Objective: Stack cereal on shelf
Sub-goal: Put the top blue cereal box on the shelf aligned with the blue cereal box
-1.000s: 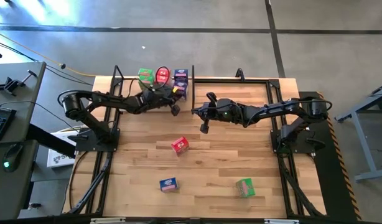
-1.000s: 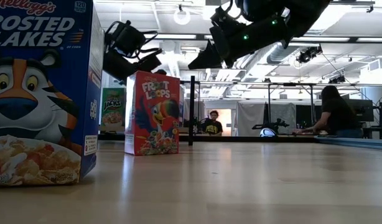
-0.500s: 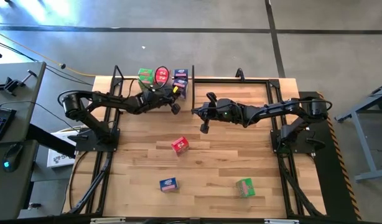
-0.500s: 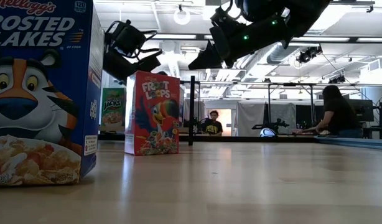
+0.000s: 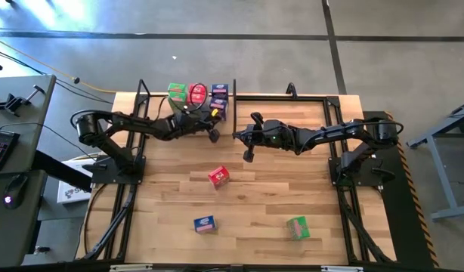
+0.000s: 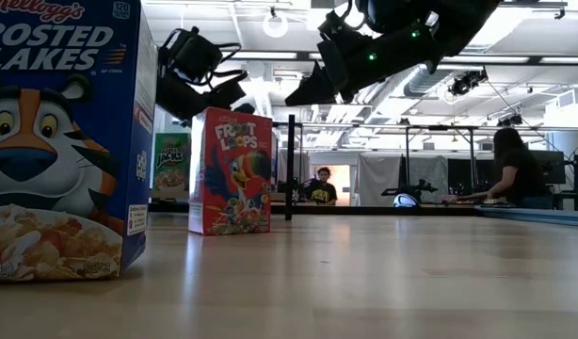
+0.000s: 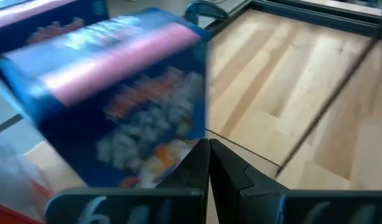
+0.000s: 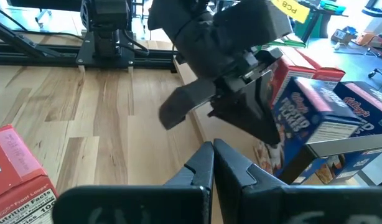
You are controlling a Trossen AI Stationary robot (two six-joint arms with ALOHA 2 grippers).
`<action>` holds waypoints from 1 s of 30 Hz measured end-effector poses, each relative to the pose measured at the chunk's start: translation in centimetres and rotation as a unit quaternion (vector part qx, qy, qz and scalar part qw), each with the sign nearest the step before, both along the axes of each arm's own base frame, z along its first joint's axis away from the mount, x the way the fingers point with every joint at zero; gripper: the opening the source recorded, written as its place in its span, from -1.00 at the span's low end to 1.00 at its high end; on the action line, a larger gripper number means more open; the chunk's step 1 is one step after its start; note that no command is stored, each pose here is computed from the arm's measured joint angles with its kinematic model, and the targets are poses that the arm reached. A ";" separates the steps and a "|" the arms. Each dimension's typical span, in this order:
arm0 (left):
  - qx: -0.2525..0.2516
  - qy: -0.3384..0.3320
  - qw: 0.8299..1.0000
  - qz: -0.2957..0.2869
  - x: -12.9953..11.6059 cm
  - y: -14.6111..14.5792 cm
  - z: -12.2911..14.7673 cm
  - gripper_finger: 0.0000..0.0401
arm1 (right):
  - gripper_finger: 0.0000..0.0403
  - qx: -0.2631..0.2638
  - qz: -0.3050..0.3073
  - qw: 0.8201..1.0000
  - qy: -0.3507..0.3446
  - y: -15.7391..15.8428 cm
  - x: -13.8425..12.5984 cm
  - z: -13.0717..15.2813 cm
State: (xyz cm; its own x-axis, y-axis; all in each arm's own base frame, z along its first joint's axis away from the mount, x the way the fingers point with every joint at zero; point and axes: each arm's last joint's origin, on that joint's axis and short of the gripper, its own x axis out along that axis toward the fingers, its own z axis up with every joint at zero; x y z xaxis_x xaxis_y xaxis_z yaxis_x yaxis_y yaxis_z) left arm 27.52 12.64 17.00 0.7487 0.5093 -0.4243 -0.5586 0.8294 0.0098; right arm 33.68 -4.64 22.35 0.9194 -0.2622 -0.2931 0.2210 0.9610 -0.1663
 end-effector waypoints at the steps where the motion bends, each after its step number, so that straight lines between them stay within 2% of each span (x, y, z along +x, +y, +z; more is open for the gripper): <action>1: 0.000 0.000 1.000 0.004 -0.1 0.2 0.0 -1.00 | -1.00 0.000 0.000 1.000 0.000 0.0 0.0 0.0; 6: -0.005 0.004 1.000 0.007 0.0 0.8 -0.5 -1.00 | -1.00 0.000 0.000 1.000 0.000 0.0 0.0 0.0; 10: -0.012 0.014 1.000 -0.002 1.1 1.0 -1.2 -1.00 | -1.00 0.000 0.000 1.000 0.000 0.0 0.0 0.0; 17: -0.026 0.039 0.999 0.025 1.6 0.9 -1.8 -1.00 | -1.00 0.001 0.000 1.000 0.007 0.0 0.0 -0.1; 21: -0.018 0.051 0.997 0.053 1.5 0.8 -2.0 -1.00 | -1.00 0.000 0.000 1.000 0.008 0.0 0.0 -0.1; 30: -0.013 0.040 0.996 0.078 1.1 1.9 -1.8 -1.00 | -1.00 0.000 0.000 1.000 0.008 0.0 0.0 -0.1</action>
